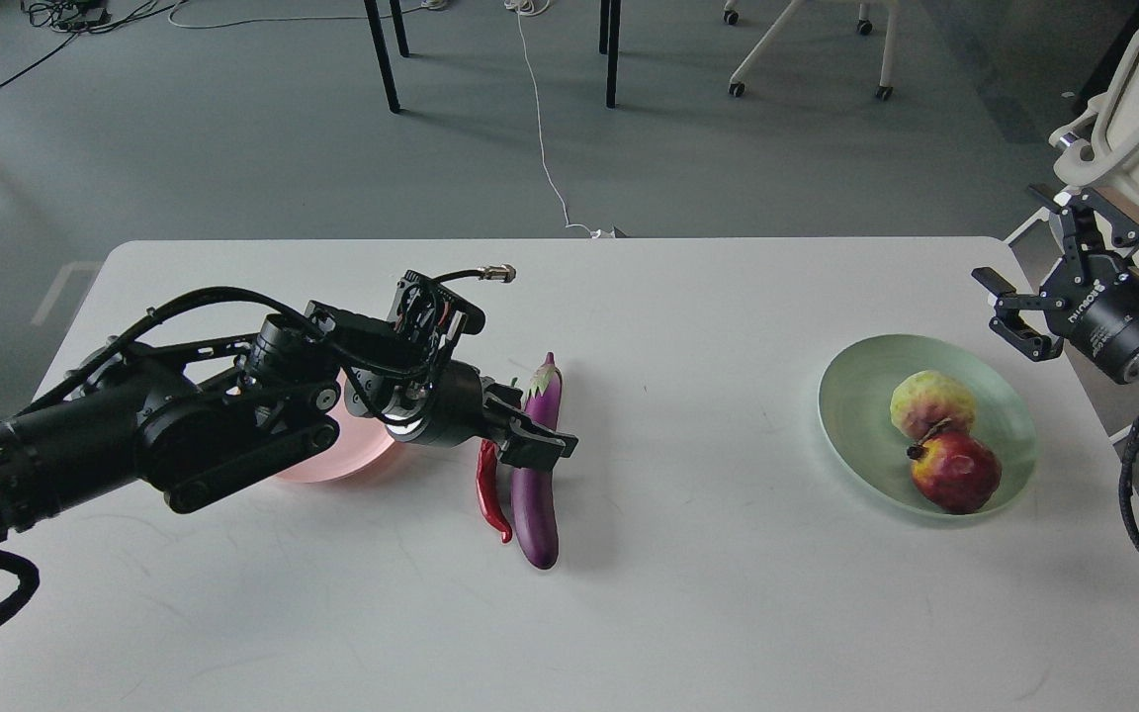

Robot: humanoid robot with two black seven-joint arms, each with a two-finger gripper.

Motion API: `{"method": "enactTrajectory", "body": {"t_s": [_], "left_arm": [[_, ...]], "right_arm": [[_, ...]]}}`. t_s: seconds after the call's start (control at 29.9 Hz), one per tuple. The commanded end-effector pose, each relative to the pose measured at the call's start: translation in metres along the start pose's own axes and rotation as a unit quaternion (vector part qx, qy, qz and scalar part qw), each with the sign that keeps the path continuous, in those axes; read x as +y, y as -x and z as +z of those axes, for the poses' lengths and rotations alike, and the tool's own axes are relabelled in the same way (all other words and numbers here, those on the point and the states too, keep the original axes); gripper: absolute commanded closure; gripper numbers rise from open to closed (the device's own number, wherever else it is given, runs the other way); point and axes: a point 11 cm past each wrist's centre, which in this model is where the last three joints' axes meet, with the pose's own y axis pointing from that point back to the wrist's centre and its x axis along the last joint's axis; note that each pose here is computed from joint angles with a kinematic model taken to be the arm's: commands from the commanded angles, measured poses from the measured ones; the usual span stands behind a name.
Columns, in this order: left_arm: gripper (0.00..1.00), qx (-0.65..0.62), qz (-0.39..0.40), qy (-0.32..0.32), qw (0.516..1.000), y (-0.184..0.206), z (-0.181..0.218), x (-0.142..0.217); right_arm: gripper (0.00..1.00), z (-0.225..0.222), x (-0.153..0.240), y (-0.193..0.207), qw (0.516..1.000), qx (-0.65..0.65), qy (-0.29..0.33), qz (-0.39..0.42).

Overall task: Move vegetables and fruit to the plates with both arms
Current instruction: 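Reach the left gripper over the pink plate to the purple eggplant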

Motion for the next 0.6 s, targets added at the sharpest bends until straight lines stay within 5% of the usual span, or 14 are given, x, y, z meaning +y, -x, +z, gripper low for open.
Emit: {"method": "enactTrajectory", "body": {"t_s": [0.0, 0.57], "left_arm": [[0.01, 0.004, -0.001, -0.008, 1.0, 0.0, 0.0, -0.007], [0.13, -0.002, -0.031, -0.027, 0.999, 0.014, -0.004, -0.023]], "right_arm": [[0.05, 0.0, -0.001, 0.001, 1.0, 0.0, 0.0, -0.001], [0.05, -0.003, -0.003, 0.004, 1.0, -0.002, -0.004, -0.006]]}}
